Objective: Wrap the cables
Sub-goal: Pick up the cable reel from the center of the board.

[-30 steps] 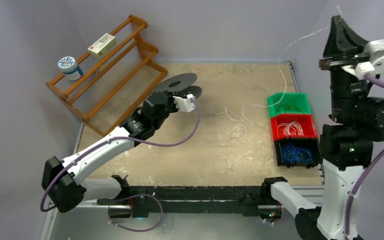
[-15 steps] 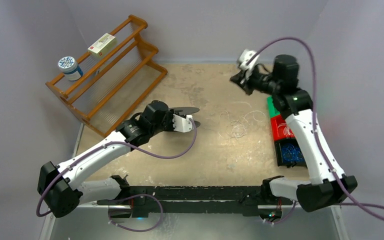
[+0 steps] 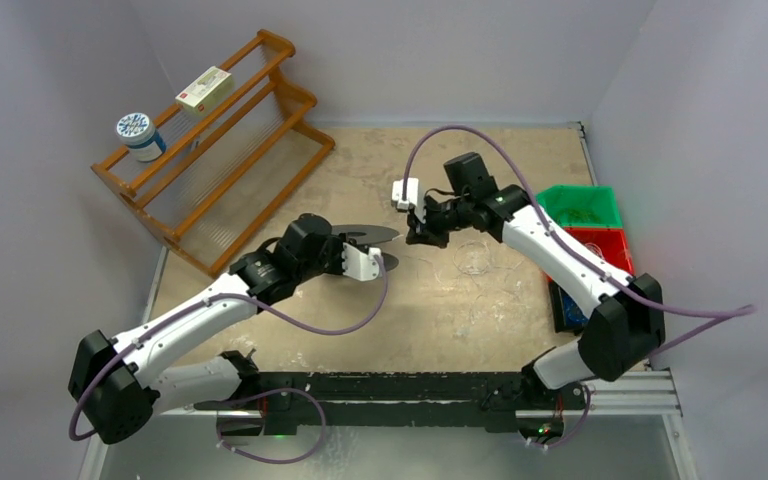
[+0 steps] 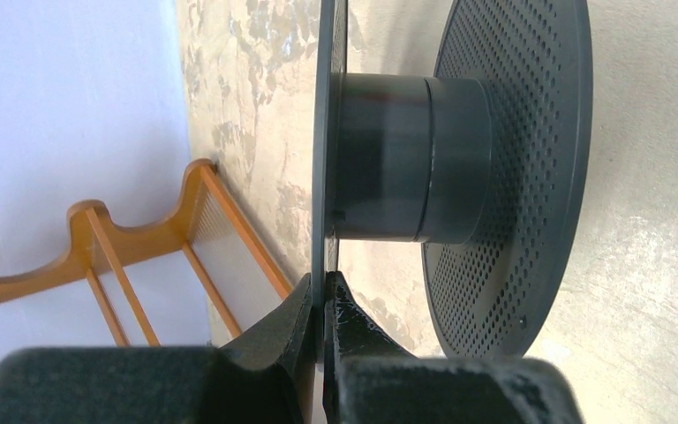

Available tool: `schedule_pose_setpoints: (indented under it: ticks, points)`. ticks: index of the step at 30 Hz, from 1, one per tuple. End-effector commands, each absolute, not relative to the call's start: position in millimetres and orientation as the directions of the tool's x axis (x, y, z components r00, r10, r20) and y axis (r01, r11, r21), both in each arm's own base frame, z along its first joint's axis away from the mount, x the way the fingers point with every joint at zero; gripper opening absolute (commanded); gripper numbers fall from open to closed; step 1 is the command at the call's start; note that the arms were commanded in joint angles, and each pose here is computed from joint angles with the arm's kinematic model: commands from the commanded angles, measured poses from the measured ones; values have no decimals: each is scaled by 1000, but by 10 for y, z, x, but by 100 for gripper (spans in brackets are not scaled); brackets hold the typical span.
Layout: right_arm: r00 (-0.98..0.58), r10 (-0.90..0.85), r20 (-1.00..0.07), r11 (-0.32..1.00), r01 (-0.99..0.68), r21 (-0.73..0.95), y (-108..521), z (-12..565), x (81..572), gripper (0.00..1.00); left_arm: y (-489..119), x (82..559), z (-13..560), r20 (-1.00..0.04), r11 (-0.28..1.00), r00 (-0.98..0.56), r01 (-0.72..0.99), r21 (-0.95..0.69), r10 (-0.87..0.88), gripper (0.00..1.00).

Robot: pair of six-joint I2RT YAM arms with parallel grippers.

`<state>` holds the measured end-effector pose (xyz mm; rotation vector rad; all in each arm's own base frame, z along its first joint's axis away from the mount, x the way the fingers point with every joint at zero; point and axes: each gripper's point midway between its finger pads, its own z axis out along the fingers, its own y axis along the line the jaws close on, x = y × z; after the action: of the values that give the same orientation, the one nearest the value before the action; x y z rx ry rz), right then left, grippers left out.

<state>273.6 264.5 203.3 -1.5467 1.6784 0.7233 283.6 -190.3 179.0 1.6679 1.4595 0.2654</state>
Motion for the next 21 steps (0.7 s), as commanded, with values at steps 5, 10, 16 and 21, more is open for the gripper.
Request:
schedule_pose_setpoints:
  ticks: [5,10,16,21]
  points:
    - [-34,-631,-775,-31,-997,69,2620,1685,2387,0,-1991,2875,1976,-320,-8,440,599,801,839,0]
    - [-88,-666,-741,-28,-989,143,2624,1428,2352,0,-1978,2959,1980,-248,-53,460,548,835,853,0]
    - [-114,-691,-714,-30,-982,185,2670,1248,2280,0,-2067,2914,1969,-278,-60,474,581,812,836,0]
    - [-129,-714,-688,-14,-980,198,2714,1102,2279,0,-2096,2891,1935,-292,-61,480,594,802,827,0]
